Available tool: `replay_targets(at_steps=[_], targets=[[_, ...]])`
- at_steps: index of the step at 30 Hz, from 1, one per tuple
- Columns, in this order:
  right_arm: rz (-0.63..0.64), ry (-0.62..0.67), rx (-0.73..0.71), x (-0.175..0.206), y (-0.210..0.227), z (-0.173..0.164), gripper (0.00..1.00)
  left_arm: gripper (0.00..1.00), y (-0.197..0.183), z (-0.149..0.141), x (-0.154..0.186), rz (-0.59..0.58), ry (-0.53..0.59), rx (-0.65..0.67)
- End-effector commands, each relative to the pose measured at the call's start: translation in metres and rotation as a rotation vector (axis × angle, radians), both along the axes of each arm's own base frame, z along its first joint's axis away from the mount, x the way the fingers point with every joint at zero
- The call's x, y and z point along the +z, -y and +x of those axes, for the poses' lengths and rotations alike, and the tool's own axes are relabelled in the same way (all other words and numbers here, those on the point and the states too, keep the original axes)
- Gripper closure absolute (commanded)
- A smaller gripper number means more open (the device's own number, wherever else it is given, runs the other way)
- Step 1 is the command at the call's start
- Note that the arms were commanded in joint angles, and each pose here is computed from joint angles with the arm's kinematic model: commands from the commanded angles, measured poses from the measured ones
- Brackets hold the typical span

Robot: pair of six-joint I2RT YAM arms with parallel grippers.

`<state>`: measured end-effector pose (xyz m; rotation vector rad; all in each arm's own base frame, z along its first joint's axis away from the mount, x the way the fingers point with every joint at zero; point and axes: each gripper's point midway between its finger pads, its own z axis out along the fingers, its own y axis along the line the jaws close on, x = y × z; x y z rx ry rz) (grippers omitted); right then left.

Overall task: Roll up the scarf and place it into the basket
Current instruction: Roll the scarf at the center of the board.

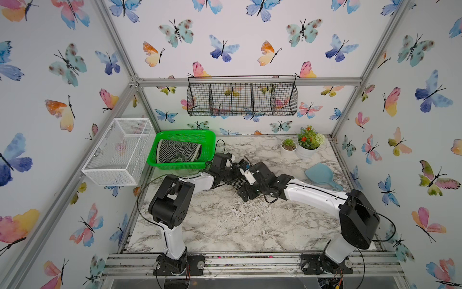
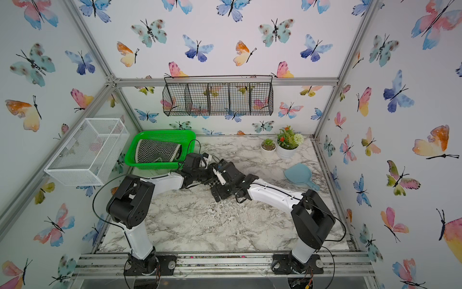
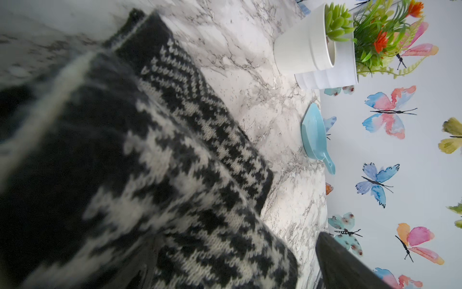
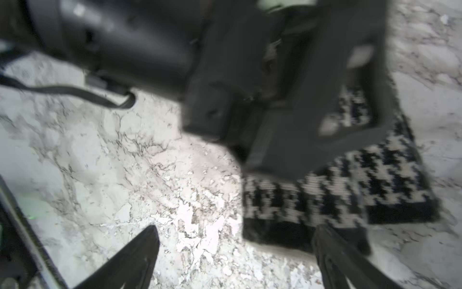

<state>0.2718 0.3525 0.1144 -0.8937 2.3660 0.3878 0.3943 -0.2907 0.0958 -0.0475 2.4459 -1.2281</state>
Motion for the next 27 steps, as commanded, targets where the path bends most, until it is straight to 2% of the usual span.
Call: replay_targets(at_steps=[1, 5, 10, 15, 18, 19, 22, 27], targets=[[-0.229, 0.165, -0.112, -0.007, 0.028, 0.018, 0.02, 0.01, -0.003, 0.001, -0.014, 0.01, -0.056, -0.004], [-0.308, 0.172, -0.111, -0.026, 0.027, 0.017, 0.02, 0.01, -0.001, 0.001, -0.014, -0.011, -0.068, -0.012], [-0.489, 0.221, -0.164, -0.054, 0.04, 0.023, 0.02, 0.01, 0.0, 0.0, -0.011, -0.03, -0.07, -0.021], [-0.537, 0.23, -0.168, -0.072, 0.044, 0.025, 0.0, 0.01, 0.002, -0.003, -0.007, -0.049, -0.07, -0.036], [-0.581, 0.241, -0.172, -0.082, 0.047, 0.029, 0.05, 0.01, 0.004, -0.005, -0.007, -0.066, -0.077, -0.046], [-0.594, 0.241, -0.172, -0.086, 0.047, 0.029, 0.11, 0.01, 0.004, -0.007, -0.008, -0.071, -0.081, -0.049], [-0.601, 0.24, -0.167, -0.095, 0.047, 0.03, 0.49, 0.01, 0.005, -0.01, -0.005, -0.101, -0.087, -0.056], [-0.545, 0.25, -0.183, -0.087, 0.042, 0.031, 0.8, 0.01, 0.001, -0.014, -0.002, -0.132, -0.099, -0.054]])
